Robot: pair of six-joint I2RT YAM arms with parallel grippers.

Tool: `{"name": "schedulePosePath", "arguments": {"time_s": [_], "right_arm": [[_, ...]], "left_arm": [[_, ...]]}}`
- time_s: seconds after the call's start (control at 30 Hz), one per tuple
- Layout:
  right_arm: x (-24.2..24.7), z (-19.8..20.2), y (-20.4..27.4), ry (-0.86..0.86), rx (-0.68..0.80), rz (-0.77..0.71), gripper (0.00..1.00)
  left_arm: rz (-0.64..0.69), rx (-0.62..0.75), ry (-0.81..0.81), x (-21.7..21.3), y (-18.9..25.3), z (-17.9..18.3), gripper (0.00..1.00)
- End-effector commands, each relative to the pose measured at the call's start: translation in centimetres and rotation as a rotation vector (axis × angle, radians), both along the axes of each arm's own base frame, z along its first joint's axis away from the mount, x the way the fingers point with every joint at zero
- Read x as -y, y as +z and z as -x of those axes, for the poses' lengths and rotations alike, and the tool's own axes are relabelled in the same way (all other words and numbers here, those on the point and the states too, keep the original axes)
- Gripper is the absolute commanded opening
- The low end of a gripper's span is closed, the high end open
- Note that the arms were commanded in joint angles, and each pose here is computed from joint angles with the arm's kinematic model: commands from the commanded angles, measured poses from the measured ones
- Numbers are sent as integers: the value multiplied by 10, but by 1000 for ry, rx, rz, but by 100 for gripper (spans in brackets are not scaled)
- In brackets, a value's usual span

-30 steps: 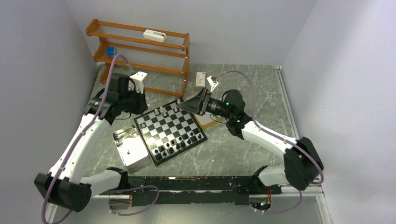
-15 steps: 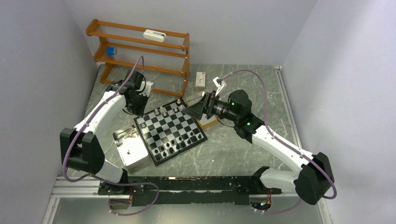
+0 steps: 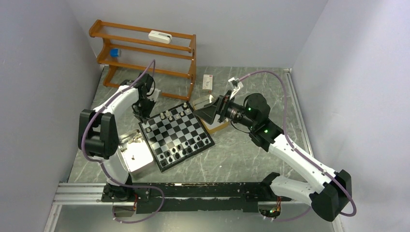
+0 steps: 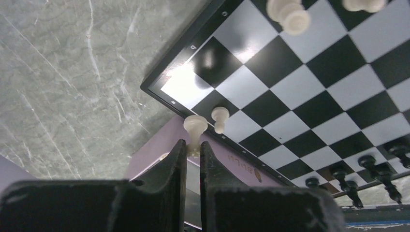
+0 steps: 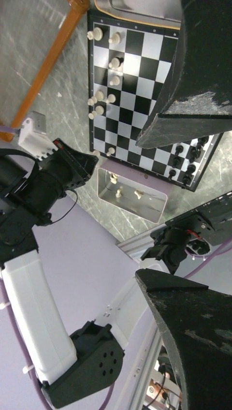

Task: Set up the chess pieces on the board
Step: Place the chess piece on the chessboard.

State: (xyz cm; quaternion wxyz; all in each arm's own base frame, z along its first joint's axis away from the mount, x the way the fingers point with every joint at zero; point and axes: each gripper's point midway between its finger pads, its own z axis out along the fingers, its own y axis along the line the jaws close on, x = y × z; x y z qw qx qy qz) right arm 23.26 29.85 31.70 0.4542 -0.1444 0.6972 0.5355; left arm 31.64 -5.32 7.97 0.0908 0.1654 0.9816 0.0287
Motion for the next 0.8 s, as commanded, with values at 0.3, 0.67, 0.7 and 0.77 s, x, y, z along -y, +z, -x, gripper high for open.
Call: {"name": "schedulePosePath", "arguments": {"time_s": [0.3, 0.67, 0.7, 0.77], "right_arm": [[14, -3, 22, -71, 87, 8, 100], [17, -8, 25, -96, 107, 32, 100], [17, -8, 26, -93, 106, 29, 100], [16, -8, 26, -91, 101, 24, 100]], "left_arm": [[-14, -16, 8, -11, -15, -11, 5], [11, -45, -6, -5, -26, -19, 5], [12, -47, -5, -5, -27, -19, 6], [22, -50, -8, -3, -30, -19, 8]]}}
